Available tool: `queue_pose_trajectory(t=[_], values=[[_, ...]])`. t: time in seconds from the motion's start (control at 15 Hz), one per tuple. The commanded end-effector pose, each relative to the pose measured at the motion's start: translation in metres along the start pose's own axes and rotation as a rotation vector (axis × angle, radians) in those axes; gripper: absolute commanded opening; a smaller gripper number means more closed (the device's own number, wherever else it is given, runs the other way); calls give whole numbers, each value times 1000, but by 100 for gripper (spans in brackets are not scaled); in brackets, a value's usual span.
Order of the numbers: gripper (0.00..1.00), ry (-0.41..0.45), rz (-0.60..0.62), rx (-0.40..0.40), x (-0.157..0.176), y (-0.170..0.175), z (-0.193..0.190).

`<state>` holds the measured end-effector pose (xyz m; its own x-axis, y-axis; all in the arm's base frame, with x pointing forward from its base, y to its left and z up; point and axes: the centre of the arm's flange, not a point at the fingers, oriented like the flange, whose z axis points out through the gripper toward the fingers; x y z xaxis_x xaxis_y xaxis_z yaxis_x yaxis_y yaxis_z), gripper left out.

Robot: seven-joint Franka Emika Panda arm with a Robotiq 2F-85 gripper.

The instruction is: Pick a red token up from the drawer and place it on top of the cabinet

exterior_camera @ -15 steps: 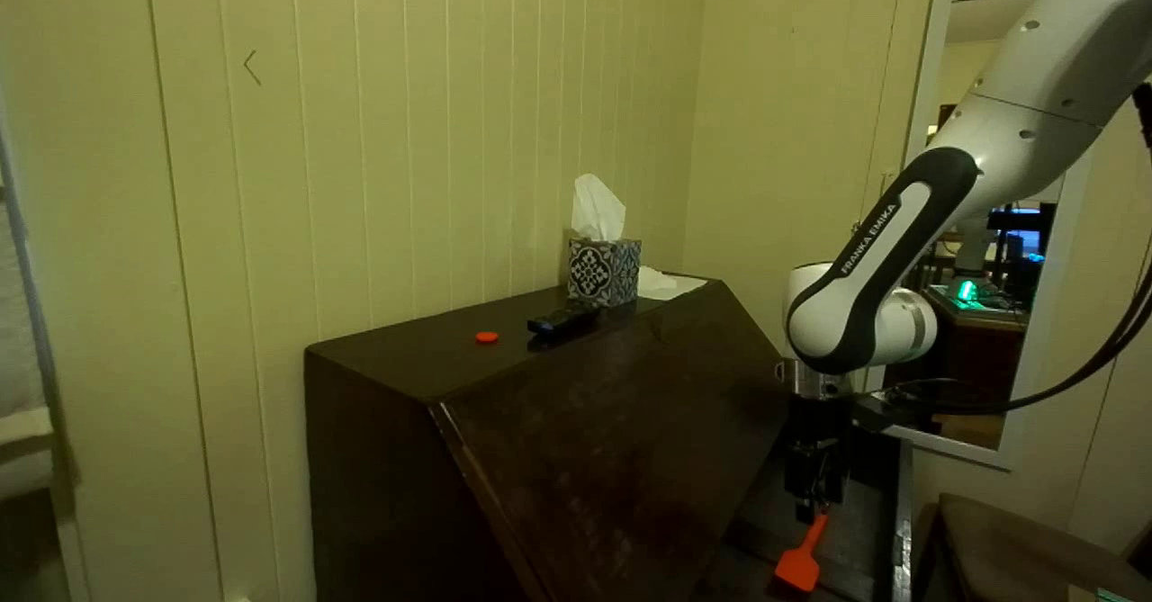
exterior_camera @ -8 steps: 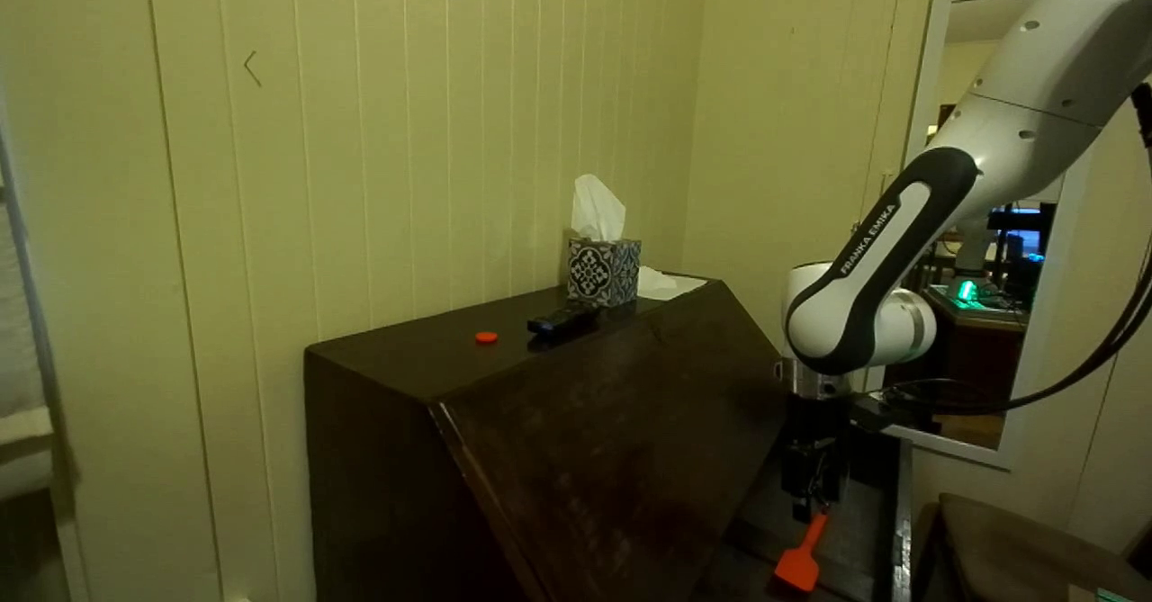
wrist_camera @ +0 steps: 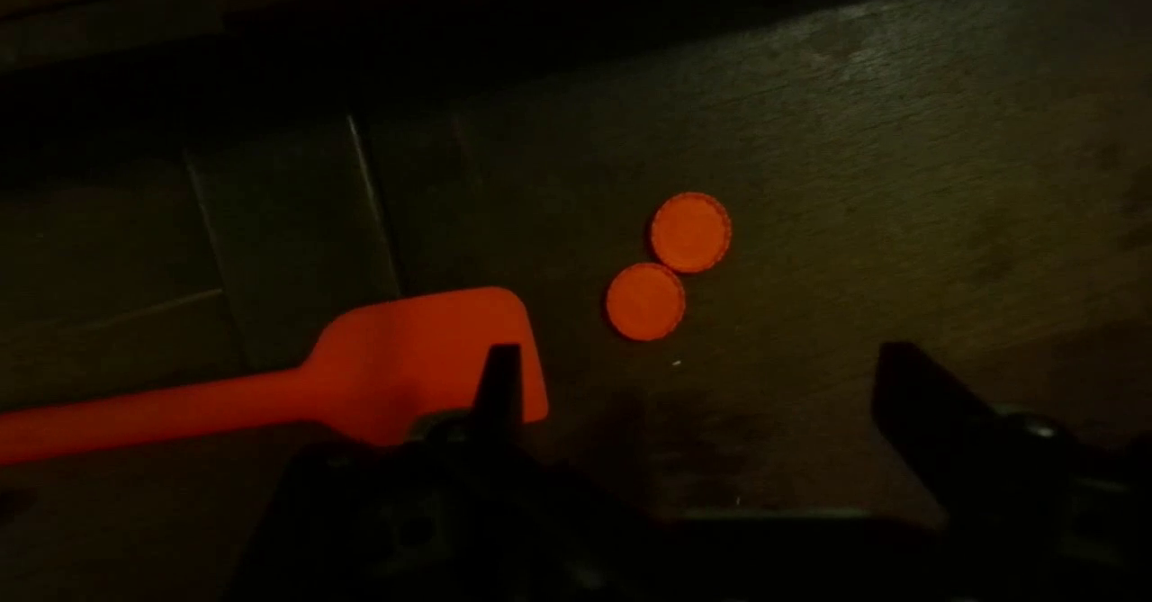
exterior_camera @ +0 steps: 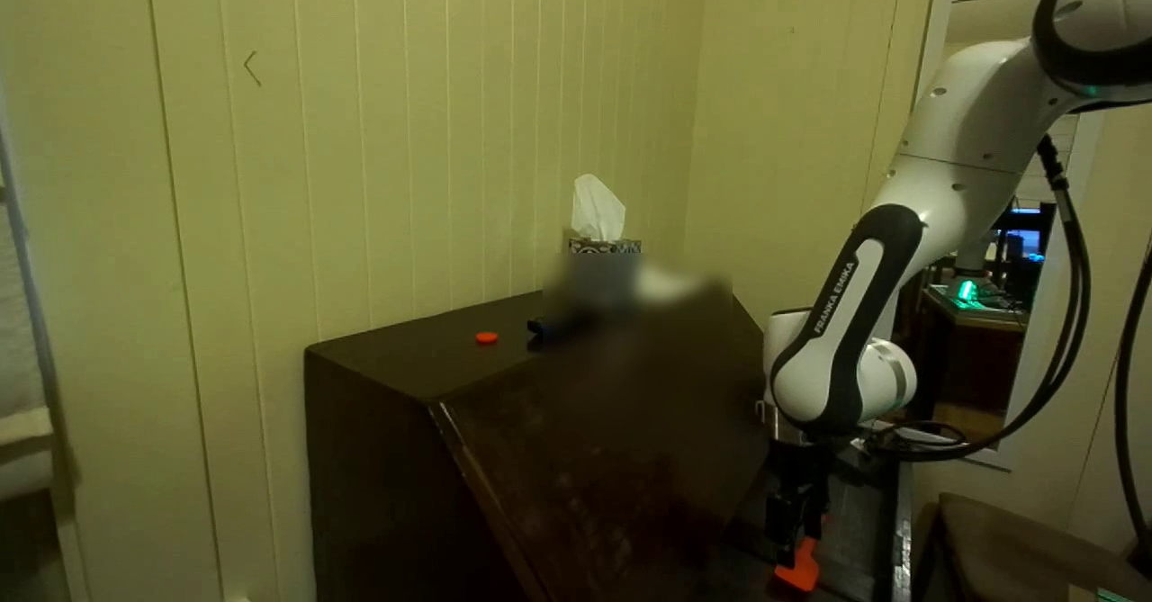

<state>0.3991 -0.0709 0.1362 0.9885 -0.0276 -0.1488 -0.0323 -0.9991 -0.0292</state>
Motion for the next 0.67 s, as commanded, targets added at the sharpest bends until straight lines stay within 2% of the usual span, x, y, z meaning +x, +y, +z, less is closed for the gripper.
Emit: queue_pose_trajectory(t=[0.0,0.33,0.6], values=[[100,-7,-32,-18,21,-5,35],[100,-55,-73,-20,29,-5,77],[99,-82,-88,-23,37,-6,96]])
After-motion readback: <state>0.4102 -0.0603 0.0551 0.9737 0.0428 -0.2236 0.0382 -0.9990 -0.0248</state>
